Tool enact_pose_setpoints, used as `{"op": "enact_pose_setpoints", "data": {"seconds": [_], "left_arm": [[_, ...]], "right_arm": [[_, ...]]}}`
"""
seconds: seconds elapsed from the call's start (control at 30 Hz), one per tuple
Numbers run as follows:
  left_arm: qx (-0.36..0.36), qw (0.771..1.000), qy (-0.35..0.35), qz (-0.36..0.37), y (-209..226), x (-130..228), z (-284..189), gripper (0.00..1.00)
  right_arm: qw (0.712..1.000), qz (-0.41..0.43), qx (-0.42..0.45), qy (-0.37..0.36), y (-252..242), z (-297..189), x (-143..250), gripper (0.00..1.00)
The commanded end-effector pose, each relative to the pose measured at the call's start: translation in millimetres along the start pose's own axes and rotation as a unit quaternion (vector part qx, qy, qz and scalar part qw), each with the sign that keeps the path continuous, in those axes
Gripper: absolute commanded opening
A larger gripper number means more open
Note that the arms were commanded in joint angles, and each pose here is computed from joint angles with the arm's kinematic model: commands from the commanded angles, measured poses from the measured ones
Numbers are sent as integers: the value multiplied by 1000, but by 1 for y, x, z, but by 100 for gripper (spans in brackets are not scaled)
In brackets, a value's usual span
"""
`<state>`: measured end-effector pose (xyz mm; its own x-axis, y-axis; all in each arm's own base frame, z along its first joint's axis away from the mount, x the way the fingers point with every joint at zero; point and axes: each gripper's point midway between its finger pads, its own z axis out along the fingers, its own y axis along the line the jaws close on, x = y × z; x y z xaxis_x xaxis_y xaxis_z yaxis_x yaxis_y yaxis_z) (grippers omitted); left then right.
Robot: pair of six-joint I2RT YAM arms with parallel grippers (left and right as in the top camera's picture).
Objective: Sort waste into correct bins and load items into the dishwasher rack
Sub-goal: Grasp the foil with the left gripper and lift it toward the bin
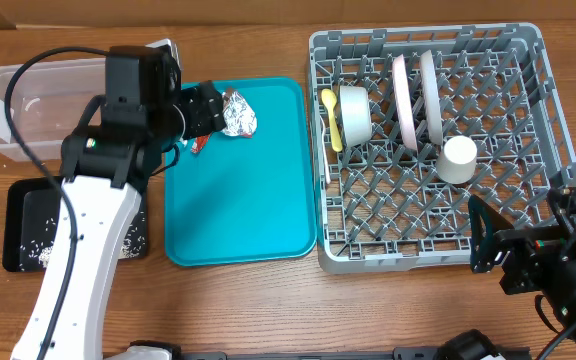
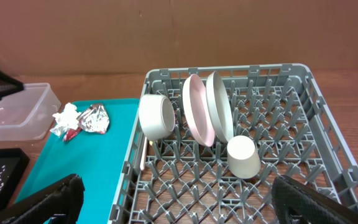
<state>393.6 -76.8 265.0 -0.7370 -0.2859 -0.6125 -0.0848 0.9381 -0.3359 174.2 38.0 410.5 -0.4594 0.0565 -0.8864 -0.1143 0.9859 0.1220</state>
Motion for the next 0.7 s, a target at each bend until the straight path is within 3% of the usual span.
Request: {"op": "enact_pose_setpoints", "data": {"seconds": [0.0,0.03,0.23,0.43,0.67], "left_arm": [[-25,998,1,55,10,-5,22,81],[-27,997,-3,67,10,-9,31,74],[-37,993,13,112,19,-8,97,73],[-42,990,56,122,31,17,163,76],[-52,982,70,166,40,35,209,82]], "right_arm": [[1000,0,-3,-4,1,-1,-1,100],[1000,0,-3,-4,1,-1,-1,100],[1000,0,-3,-4,1,-1,-1,100],[1000,0,-3,-4,1,-1,-1,100],[1000,0,-3,-4,1,-1,-1,100]]}}
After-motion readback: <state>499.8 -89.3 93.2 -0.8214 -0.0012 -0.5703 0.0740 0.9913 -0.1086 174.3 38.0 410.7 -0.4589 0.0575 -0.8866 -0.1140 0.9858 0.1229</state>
